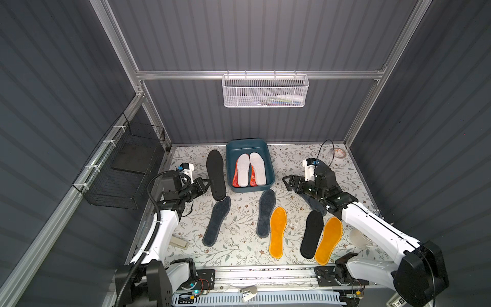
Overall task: Put the insoles into the storage box
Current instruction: Pick up the insole from the center of the board.
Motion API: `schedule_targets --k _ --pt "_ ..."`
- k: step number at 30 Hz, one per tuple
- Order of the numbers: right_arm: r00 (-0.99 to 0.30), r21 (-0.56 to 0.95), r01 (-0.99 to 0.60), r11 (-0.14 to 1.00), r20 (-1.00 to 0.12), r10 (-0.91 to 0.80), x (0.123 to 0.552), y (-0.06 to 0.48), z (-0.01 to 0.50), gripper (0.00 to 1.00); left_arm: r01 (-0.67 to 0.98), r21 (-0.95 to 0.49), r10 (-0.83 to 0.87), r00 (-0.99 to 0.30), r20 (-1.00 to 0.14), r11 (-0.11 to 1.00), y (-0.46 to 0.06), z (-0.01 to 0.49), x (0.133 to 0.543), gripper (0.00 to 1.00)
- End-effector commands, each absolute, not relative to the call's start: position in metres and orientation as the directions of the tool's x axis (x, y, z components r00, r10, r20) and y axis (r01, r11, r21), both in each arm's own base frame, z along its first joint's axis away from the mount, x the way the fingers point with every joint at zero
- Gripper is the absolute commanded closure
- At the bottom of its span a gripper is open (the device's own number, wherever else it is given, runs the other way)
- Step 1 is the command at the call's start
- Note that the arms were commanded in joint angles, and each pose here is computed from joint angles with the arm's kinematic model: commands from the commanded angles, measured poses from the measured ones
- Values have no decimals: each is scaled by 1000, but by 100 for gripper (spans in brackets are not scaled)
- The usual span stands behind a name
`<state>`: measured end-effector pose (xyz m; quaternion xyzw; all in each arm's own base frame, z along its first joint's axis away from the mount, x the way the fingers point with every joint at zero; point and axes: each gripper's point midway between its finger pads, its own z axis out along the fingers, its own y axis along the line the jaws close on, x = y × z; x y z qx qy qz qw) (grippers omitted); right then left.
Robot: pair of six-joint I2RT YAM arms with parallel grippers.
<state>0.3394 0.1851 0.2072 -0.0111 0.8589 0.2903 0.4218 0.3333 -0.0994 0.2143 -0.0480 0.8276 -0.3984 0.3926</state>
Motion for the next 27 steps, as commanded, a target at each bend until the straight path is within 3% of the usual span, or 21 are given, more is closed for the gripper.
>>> schedule_targets --k 1,10,19,27 --pt "-644 549 -349 760 -729 231 340 205 230 1 377 -683 -333 -662 -671 626 -122 237 323 100" --pt "-655 648 -487 586 -714 246 323 238 260 2 418 -706 -316 -682 -659 571 -167 235 324 100" --pt "-659 659 -550 512 -720 218 314 270 274 6 465 -732 -276 -715 -643 499 -221 226 326 100" --pt "-680 673 -577 462 -710 184 311 296 272 27 485 -742 -255 -729 -635 463 -244 224 325 100"
